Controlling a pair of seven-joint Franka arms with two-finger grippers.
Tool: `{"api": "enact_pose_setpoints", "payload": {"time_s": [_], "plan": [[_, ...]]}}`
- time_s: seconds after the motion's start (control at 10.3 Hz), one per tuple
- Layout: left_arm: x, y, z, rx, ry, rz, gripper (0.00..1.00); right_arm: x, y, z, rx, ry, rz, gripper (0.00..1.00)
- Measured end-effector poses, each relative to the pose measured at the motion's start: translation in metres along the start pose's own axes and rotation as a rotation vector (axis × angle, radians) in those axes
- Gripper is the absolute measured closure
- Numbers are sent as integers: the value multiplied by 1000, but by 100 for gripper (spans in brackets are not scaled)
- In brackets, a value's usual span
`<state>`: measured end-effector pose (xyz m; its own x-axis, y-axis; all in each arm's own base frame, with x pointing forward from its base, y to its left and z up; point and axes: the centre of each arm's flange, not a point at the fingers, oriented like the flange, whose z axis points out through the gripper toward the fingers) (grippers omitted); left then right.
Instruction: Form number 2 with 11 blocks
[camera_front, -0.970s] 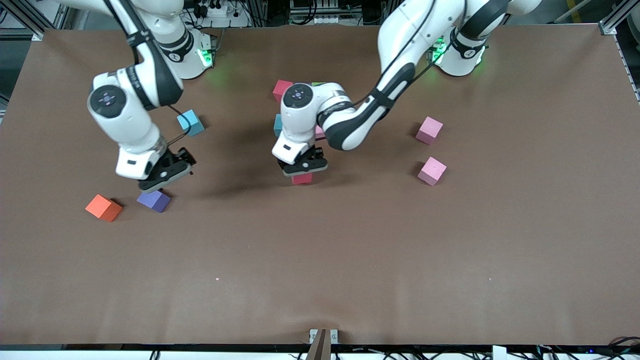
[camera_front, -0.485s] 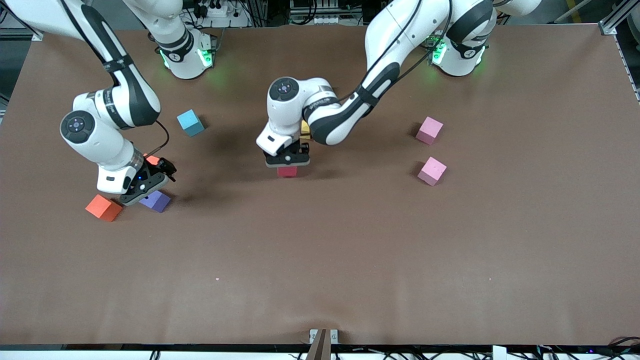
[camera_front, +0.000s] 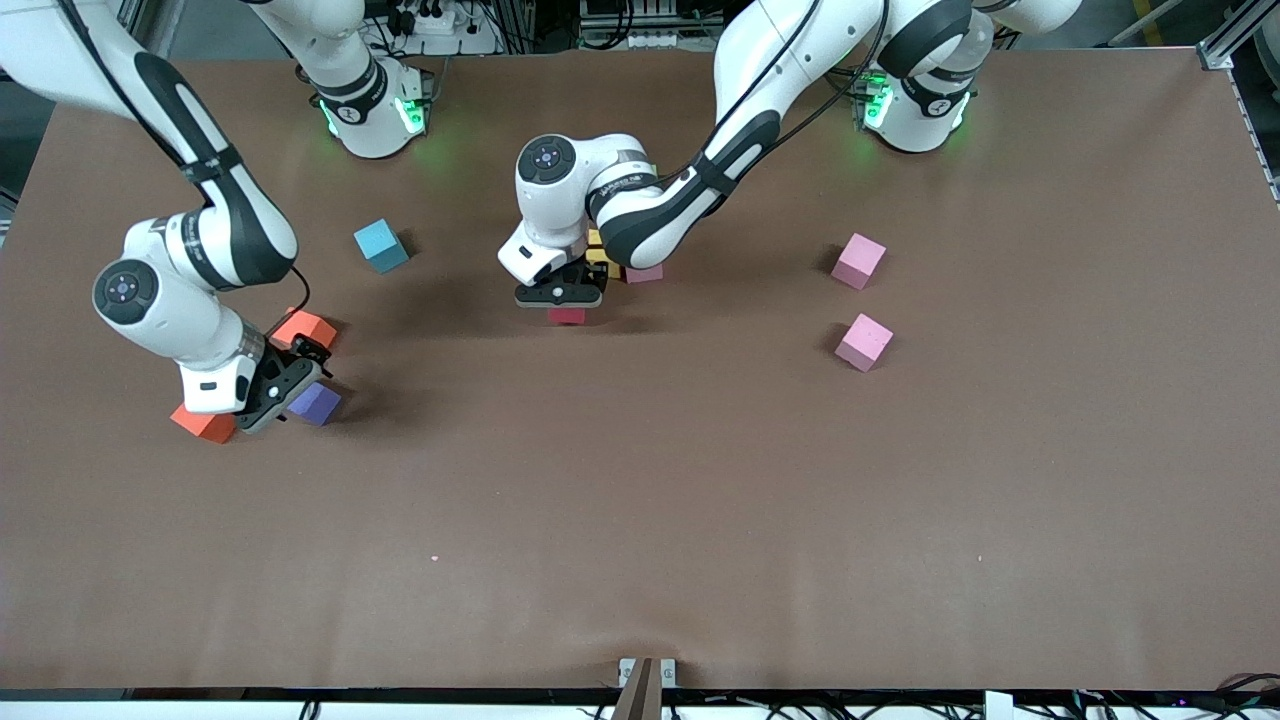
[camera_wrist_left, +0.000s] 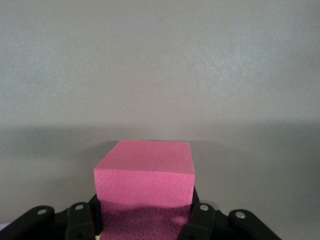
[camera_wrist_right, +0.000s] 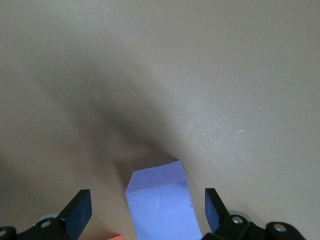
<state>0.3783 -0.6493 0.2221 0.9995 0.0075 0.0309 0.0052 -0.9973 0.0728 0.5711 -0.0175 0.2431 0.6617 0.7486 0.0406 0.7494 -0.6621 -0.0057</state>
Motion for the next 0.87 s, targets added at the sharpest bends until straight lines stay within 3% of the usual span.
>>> {"api": "enact_pose_setpoints", "payload": {"time_s": [0.78,0.87], "plan": [[-29,9,26,22,-26,39,41,-21,18,35,36,-30,-152,1],[-30,10,26,22,-26,42,41,-24,20,38,33,-25,-156,9]]}}
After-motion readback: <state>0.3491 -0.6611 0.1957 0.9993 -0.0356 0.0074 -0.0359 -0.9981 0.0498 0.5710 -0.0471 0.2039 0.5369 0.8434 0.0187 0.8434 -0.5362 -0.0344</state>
